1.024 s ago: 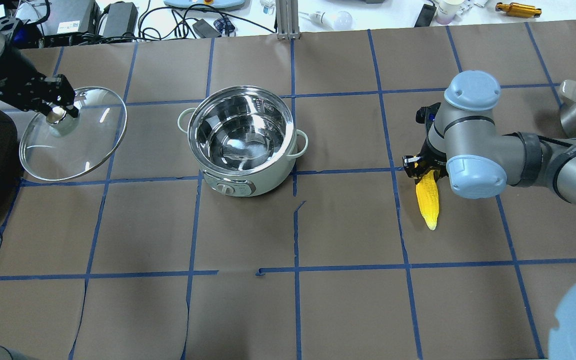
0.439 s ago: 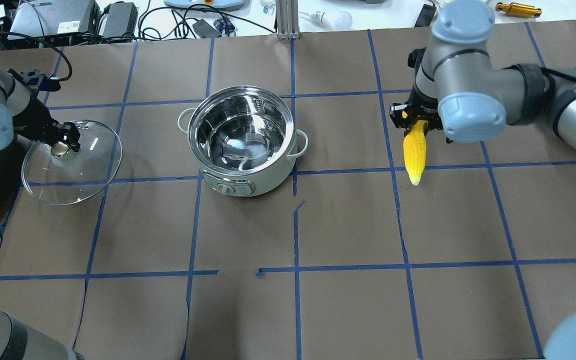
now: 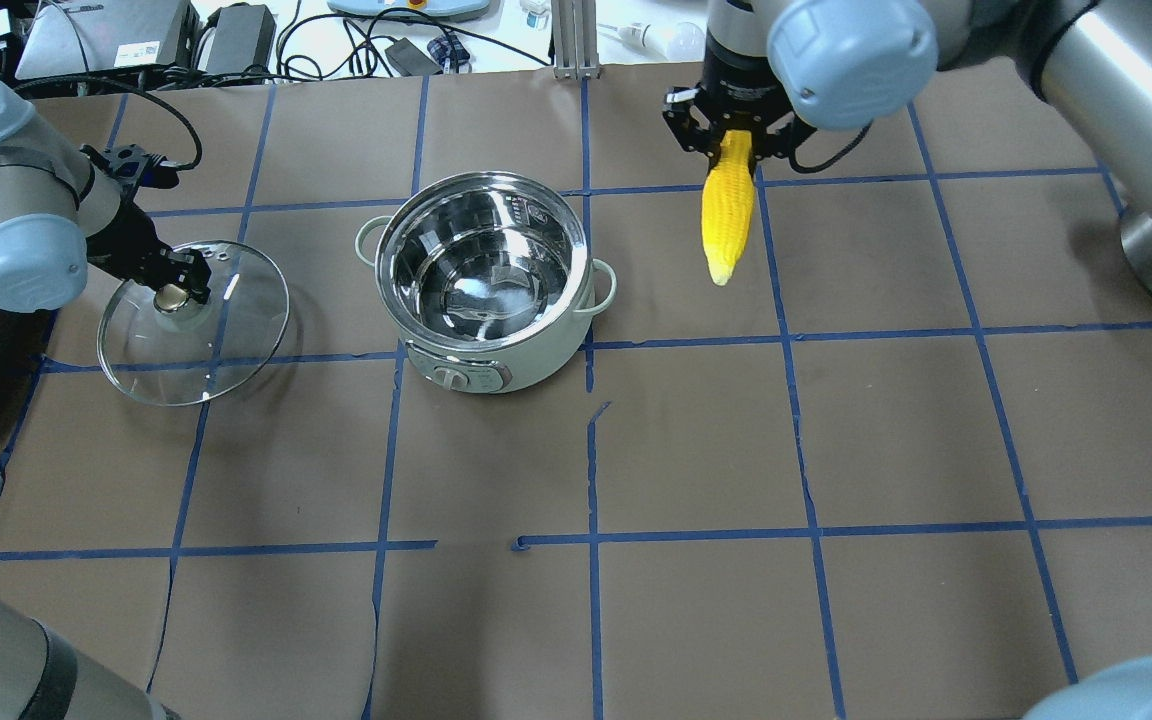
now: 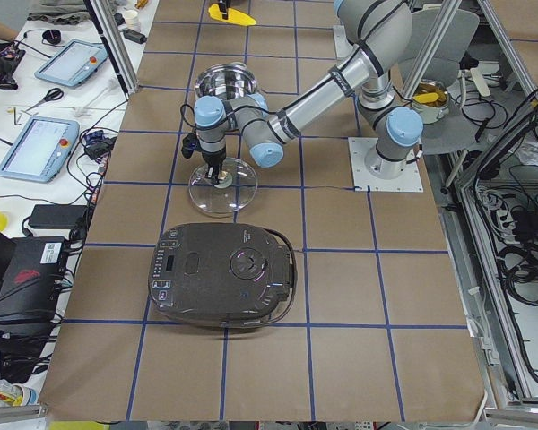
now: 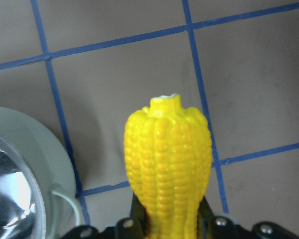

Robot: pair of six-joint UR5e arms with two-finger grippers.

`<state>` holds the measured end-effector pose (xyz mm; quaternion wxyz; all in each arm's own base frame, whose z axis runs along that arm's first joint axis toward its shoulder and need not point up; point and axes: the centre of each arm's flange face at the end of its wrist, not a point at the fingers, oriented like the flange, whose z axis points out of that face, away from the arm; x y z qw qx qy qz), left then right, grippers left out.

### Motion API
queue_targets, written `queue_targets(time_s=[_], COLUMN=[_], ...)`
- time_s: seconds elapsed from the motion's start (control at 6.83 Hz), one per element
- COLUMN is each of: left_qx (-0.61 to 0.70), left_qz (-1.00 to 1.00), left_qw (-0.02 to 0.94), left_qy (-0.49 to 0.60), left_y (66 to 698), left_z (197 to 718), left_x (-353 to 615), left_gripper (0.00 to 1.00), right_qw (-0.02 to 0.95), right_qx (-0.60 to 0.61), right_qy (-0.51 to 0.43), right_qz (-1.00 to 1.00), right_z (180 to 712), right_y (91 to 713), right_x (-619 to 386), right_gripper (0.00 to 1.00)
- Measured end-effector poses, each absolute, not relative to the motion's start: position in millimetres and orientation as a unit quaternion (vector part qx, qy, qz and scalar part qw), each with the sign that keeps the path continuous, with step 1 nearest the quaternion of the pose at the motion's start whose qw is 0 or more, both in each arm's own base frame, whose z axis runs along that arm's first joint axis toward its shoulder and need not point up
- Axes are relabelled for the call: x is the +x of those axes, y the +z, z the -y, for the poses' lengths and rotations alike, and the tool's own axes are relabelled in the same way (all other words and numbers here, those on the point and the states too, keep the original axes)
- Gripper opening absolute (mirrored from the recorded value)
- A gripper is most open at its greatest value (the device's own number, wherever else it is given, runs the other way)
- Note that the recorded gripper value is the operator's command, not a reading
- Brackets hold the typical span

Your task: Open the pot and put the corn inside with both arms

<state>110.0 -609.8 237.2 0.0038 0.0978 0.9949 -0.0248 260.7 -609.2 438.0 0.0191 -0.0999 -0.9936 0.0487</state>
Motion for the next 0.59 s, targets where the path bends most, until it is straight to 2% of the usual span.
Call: queue_targets(time_s=[0.29, 0.59], left_qx=[0.097, 0.061], left_qz=[-0.995, -0.998], left_qw=[0.005, 0.004], left_qy=[-0.022, -0.018], left_y=[234.3, 230.3], left_z=[611.3, 610.9], left_x=[106.6, 107.3], left_gripper=[0.00, 0.03], right_qw=[0.003, -0.001], right_qx=[-0.107, -0.113], right_qy=[0.069, 0.069], right_qz=[0.992, 0.991], right_z=[629.2, 633.7], right_y=[451.6, 434.1], right_x=[347.1, 398.0], right_gripper=[0.00, 0.00])
